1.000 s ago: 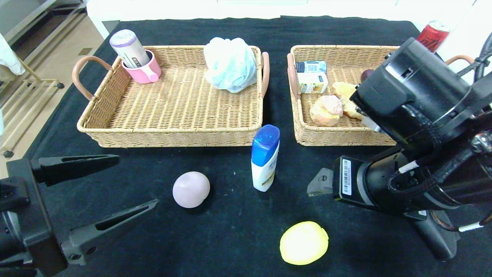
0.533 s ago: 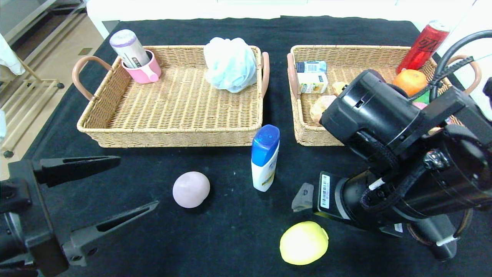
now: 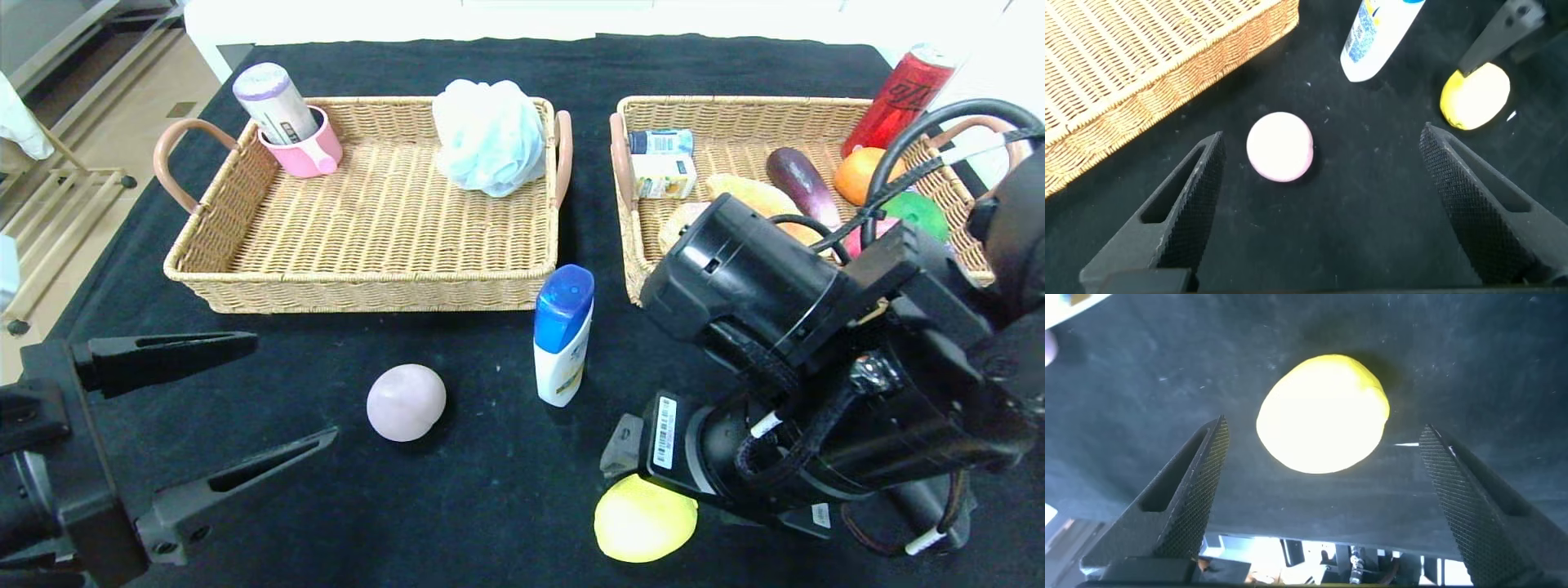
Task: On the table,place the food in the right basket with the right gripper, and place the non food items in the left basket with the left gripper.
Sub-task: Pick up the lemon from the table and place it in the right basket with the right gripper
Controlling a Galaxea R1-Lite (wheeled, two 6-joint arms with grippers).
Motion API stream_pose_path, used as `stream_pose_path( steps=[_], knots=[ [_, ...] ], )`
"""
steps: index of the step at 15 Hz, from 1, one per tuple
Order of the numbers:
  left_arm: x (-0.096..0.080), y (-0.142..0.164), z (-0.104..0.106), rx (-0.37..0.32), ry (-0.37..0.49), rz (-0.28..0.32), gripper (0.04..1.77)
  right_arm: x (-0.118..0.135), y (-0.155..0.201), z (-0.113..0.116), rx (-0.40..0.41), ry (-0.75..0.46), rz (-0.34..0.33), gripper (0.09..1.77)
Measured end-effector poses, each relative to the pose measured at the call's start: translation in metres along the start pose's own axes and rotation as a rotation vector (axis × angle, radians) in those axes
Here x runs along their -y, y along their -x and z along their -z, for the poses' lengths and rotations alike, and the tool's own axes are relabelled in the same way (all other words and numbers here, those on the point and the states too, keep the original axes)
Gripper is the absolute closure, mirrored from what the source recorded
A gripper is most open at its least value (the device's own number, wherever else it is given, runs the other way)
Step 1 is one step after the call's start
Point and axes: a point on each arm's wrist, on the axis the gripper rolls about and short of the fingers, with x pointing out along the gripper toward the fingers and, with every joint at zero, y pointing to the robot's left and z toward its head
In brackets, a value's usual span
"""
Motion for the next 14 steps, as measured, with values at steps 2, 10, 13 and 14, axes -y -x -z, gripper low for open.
stream_pose_path(
  steps=[2, 10, 13, 14],
  knots=[
    [0.0, 0.0, 0.0, 0.0, 0.0, -0.001, 0.09, -0.001, -0.009, -0.002, -0.009, -0.028, 0.022, 0.16],
    [0.0, 0.0, 0.0, 0.001, -0.001, -0.002, 0.09, -0.004, -0.021, -0.007, -0.034, -0.059, 0.031, 0.15],
    [0.0, 0.0, 0.0, 0.0, -0.001, -0.001, 0.09, -0.006, -0.023, -0.007, -0.034, -0.06, 0.032, 0.15],
    [0.0, 0.0, 0.0, 0.0, 0.0, -0.001, 0.09, -0.006, -0.025, -0.007, -0.037, -0.059, 0.036, 0.15]
  ],
)
